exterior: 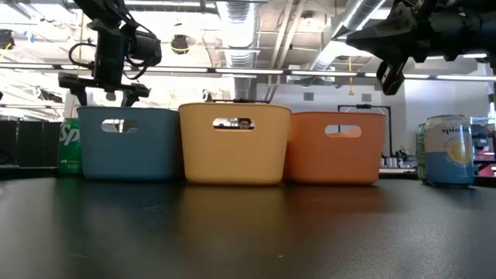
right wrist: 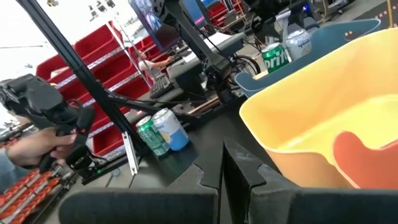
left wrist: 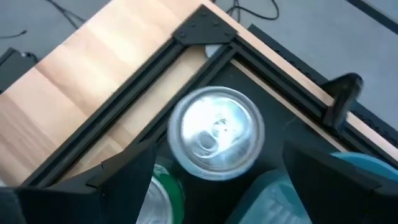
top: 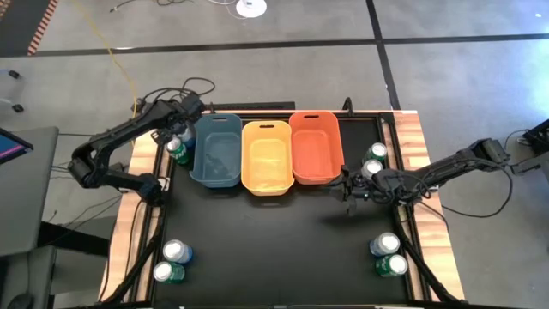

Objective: Sort soda cans
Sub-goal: Put the blue/white soda can into the blue bin

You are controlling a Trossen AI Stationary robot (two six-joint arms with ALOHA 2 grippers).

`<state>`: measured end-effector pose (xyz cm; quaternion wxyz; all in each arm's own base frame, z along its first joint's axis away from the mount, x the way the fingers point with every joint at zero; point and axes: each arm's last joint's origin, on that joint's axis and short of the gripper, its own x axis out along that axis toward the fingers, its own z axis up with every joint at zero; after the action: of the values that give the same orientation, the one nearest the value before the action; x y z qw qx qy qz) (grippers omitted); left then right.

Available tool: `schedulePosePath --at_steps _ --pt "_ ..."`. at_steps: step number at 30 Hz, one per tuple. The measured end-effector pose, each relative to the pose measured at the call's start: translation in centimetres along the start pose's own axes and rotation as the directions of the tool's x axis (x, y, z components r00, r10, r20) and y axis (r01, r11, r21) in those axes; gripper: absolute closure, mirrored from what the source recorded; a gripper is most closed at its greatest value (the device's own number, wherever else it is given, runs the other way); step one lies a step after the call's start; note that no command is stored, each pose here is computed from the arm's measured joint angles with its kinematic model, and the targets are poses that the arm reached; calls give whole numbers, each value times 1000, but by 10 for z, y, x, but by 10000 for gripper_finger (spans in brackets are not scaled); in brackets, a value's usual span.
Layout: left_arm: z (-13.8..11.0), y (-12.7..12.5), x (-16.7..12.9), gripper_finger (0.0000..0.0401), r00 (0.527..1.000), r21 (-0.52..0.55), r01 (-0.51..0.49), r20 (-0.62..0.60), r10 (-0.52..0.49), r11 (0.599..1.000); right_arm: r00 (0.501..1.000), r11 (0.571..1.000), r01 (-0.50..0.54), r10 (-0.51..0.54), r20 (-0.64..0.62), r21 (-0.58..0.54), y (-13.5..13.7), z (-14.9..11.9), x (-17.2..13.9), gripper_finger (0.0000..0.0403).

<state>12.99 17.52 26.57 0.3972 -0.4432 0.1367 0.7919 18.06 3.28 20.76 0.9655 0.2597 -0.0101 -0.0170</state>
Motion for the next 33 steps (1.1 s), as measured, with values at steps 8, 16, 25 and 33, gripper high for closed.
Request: schedulePosePath --at_steps 8,16,25,33 --pt "5 2 5 53 999 -24 -22 29 23 999 1000 1000 -21 21 -8 1 4 -2 -1 369" --pt "3 -5 12 53 998 7 -31 49 31 999 1000 1000 -19 19 -6 -6 3 -1 -1 369" --pt "-14 -23 43 53 993 138 -122 17 121 983 998 999 -53 53 -21 -6 11 3 2 369" --pt "-15 -27 48 53 992 226 -127 24 124 966 998 999 -50 49 -47 -14 11 0 1 369"
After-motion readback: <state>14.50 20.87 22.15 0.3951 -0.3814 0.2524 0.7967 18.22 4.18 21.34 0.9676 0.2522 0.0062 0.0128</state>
